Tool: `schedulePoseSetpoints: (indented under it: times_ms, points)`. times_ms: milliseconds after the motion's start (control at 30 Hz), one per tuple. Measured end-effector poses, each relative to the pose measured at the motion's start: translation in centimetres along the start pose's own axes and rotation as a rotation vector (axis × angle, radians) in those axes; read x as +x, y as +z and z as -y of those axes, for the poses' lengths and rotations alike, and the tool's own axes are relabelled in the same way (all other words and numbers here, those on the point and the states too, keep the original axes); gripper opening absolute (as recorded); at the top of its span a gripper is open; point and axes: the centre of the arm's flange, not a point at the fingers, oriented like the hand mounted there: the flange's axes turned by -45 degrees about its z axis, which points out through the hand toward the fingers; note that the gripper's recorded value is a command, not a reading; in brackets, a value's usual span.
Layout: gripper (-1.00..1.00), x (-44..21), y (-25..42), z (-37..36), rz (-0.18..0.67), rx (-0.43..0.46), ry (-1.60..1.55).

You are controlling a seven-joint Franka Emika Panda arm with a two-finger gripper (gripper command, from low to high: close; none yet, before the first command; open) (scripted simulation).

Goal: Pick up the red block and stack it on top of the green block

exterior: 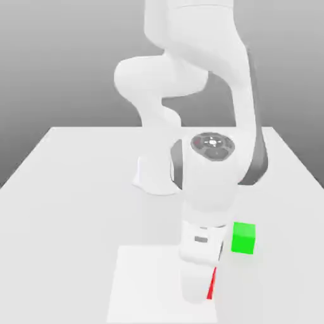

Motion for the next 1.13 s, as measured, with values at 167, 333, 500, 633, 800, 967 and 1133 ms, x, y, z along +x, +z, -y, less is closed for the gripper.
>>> schedulePoseSetpoints:
  times_ms: [167,333,500,633,800,967,1133]
  points:
    - [-1.00,1.5,-4.7,2.1,-0.005,0.005,-0.020]
    - [-1.00,5.9,-7.1,10.6,-0.009,0.011,-0.098]
    - [-1.00,7.1,-6.8,16.2,-0.002,0.002,-0.135]
    - [-1.00,7.1,-3.4,16.5,-0.001,0.001,-0.137]
    - [1.00,7.0,-1.8,16.5,0.000,0.000,-0.136]
    - [1.00,7.1,-2.4,16.6,-0.002,0.000,-0.139]
    - [1.00,7.1,-6.6,16.5,-0.002,0.000,-0.138]
